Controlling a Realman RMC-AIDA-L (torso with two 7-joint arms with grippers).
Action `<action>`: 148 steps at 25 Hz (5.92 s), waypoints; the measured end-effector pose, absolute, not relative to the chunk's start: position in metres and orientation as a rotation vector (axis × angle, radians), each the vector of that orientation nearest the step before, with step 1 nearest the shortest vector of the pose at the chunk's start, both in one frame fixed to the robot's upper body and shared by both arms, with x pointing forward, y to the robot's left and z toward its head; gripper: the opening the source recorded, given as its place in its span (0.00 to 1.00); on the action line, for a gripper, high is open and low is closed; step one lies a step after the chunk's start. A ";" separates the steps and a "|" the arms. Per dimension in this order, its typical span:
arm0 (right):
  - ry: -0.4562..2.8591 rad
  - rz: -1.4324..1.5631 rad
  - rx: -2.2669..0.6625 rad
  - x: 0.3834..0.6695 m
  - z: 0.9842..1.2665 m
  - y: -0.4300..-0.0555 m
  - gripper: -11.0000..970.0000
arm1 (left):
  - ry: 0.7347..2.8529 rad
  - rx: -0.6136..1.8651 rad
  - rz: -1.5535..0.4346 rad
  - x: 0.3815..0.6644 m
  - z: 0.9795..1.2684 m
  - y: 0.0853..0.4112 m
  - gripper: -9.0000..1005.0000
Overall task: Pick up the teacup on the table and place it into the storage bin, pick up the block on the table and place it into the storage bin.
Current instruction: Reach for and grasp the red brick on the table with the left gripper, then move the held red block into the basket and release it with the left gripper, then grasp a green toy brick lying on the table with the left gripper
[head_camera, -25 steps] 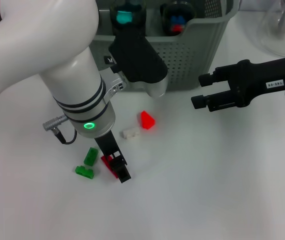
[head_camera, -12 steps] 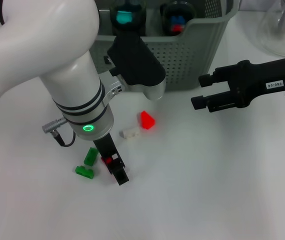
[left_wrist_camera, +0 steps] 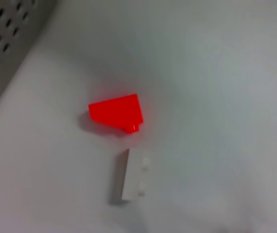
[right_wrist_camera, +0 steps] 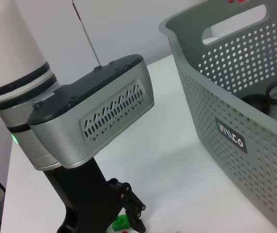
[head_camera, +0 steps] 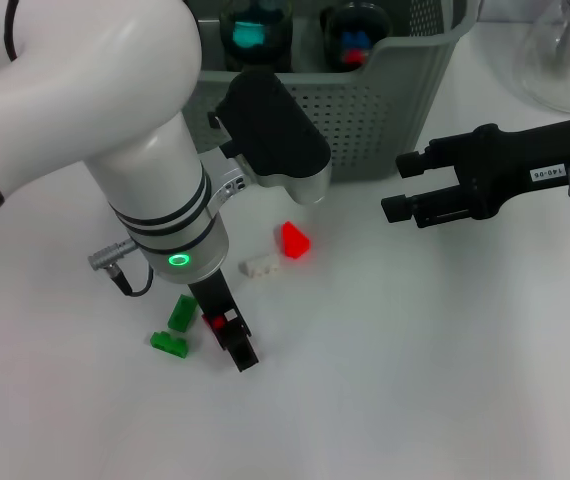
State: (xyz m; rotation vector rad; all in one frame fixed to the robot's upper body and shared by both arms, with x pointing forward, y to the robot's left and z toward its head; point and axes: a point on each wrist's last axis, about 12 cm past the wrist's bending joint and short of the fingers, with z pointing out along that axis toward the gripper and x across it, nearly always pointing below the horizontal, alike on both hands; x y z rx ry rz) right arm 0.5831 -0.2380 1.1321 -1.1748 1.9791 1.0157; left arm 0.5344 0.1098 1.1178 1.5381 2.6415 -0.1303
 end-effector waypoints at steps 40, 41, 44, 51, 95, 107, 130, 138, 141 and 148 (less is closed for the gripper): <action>1.980 1.016 -1.163 0.583 1.132 -0.240 0.81 | 2.607 1.484 -0.205 0.532 1.141 0.109 0.67; 1.980 1.017 -1.163 0.583 1.132 -0.240 0.81 | 2.589 1.452 -0.261 0.532 1.152 0.110 0.67; 1.983 1.014 -1.159 0.582 1.132 -0.243 0.81 | 2.506 1.321 -0.464 0.537 1.184 0.119 0.67; 1.984 1.021 -1.134 0.579 1.134 -0.254 0.81 | 2.239 0.965 -0.691 0.562 1.259 0.187 0.67; 1.961 1.009 -1.151 0.584 1.141 -0.253 0.81 | 2.223 0.846 -0.013 0.708 1.214 0.130 0.66; 1.959 1.014 -1.158 0.584 1.141 -0.252 0.81 | 2.131 0.745 -0.083 0.695 1.247 0.150 0.86; 1.967 1.005 -1.139 0.584 1.141 -0.256 0.81 | 2.051 1.285 -0.911 0.538 1.249 0.227 0.85; 1.953 1.000 -1.161 0.586 1.143 -0.253 0.81 | 2.666 1.149 -0.689 0.533 1.204 0.195 0.85; 1.937 0.999 -1.200 0.587 1.145 -0.248 0.81 | 2.812 1.070 -0.606 0.532 1.191 0.184 0.85; 1.942 0.983 -1.274 0.587 1.143 -0.241 0.81 | 2.963 0.850 -0.544 0.528 1.159 0.181 0.85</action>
